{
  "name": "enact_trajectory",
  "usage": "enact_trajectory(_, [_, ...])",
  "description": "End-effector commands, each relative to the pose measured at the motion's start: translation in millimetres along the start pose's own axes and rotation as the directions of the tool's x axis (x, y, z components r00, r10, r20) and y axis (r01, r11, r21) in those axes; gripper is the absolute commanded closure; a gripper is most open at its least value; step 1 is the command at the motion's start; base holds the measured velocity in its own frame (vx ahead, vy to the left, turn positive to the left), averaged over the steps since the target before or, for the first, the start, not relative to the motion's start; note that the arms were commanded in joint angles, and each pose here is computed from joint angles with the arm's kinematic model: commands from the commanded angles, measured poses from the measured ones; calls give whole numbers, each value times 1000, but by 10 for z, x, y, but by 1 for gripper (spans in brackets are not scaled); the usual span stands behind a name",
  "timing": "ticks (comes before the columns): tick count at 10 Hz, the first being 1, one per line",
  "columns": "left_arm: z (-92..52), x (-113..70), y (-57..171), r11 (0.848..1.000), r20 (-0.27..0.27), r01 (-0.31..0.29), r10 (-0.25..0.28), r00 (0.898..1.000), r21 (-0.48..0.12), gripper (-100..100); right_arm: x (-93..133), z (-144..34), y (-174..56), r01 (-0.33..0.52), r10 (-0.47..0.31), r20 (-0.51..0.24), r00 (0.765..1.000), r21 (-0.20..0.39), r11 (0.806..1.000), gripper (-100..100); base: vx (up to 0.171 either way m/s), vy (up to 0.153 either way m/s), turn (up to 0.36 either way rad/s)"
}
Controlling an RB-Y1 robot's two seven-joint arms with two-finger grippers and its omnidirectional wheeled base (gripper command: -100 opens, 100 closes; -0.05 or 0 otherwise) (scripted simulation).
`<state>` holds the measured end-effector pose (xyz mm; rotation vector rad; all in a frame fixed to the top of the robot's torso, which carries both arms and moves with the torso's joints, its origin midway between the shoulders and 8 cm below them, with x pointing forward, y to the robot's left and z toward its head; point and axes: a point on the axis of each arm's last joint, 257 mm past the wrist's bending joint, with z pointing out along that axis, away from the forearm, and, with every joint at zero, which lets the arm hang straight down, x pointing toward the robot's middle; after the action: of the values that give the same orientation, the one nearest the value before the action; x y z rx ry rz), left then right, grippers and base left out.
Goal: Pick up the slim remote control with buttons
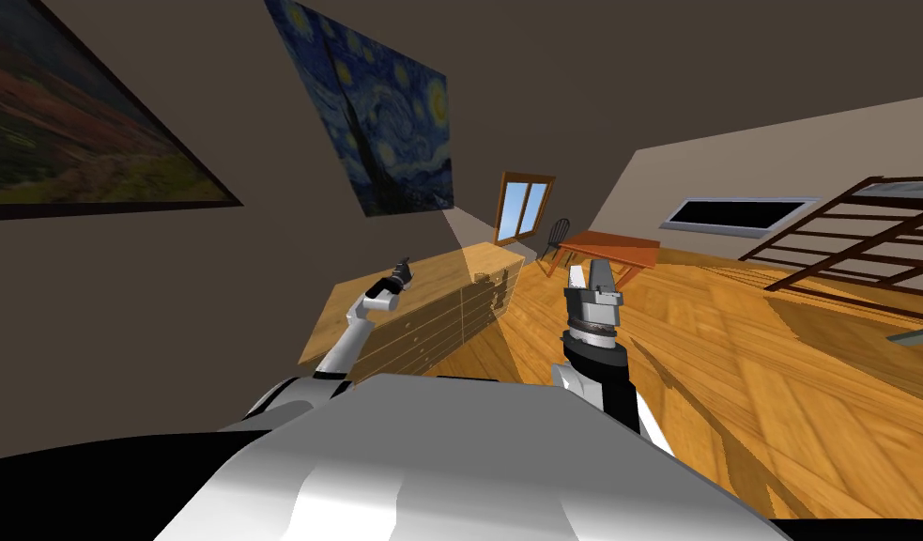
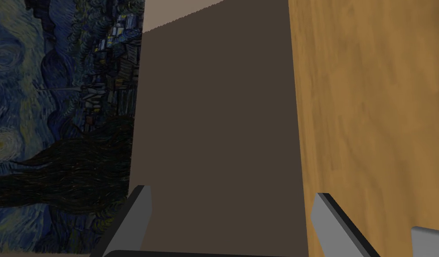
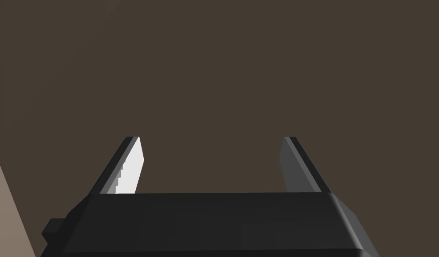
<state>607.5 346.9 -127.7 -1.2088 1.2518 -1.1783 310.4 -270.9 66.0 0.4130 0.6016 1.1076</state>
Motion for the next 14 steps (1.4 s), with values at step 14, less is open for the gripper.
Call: enact_trajectory(14, [168,-1063,797,908,179,89,-15,984,-410,-100,0,0,0,0,0,0,1000,0,1000,0,8,-5,-42])
